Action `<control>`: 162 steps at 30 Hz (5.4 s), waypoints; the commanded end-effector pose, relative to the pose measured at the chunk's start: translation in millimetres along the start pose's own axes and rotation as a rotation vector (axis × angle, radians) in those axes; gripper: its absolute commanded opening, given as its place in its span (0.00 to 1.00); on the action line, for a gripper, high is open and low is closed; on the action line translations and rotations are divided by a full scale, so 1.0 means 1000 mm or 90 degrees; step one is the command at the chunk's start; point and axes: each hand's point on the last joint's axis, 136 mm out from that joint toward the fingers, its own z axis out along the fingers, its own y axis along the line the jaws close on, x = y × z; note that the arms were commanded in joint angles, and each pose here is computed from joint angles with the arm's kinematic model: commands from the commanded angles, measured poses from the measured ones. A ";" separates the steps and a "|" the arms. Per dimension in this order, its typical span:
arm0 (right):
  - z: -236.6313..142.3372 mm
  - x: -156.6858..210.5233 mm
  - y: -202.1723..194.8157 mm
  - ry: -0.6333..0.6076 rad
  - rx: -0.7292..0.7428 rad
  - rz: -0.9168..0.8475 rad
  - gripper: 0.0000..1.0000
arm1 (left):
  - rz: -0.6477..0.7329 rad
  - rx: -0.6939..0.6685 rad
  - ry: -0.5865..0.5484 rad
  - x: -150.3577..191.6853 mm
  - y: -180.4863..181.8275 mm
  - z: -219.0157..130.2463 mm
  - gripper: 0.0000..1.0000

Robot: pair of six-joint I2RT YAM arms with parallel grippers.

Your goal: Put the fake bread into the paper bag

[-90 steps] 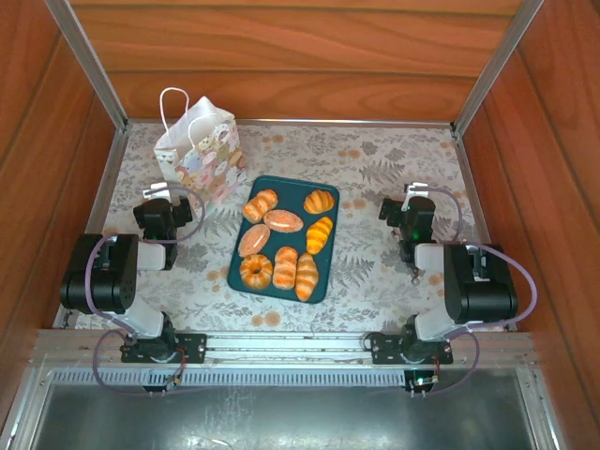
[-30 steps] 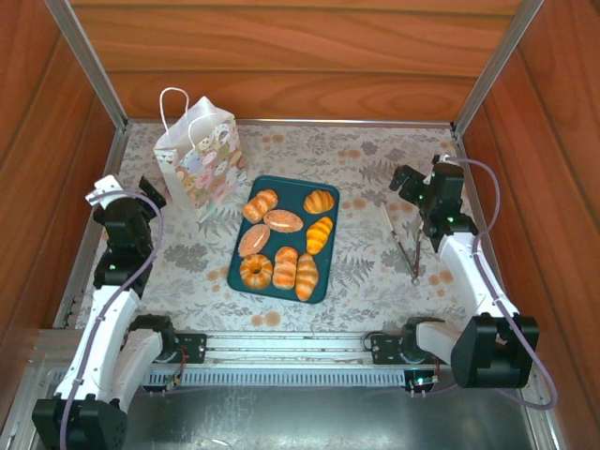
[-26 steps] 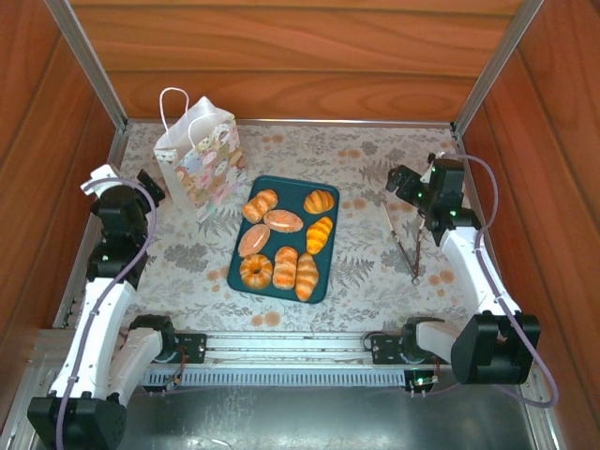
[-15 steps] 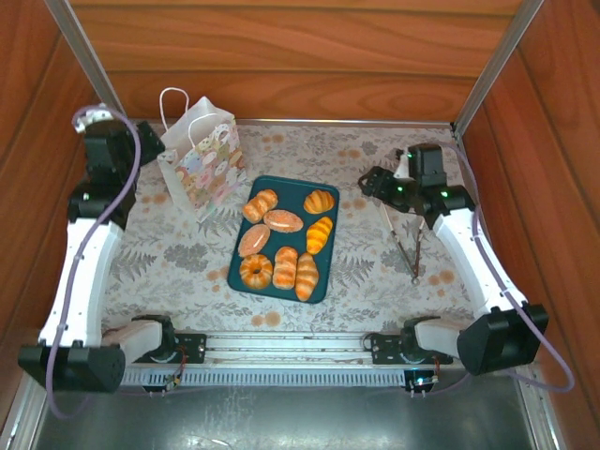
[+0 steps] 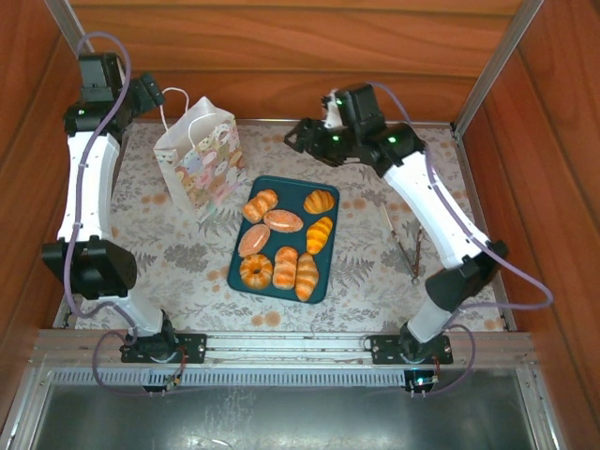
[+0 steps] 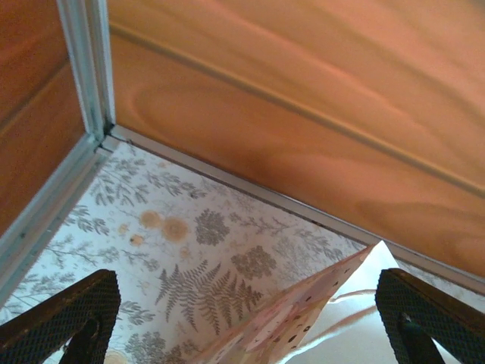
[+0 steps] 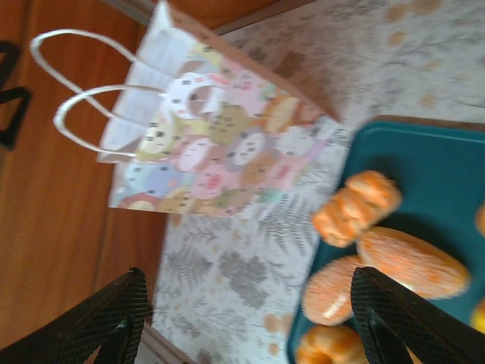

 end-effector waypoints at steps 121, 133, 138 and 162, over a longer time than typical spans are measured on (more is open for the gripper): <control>0.089 -0.026 0.088 0.076 -0.249 0.087 0.51 | -0.207 0.023 0.054 0.076 0.024 -0.057 0.00; 0.008 -0.007 0.015 0.023 -0.073 0.002 0.79 | -0.191 0.044 0.030 0.065 0.017 -0.072 0.60; -0.046 0.023 -0.101 -0.015 0.163 0.013 0.90 | -0.189 0.065 0.019 0.058 0.010 -0.082 0.98; -0.131 0.145 -0.390 -0.119 0.427 0.542 1.00 | -0.185 0.148 -0.018 0.034 -0.016 -0.121 1.00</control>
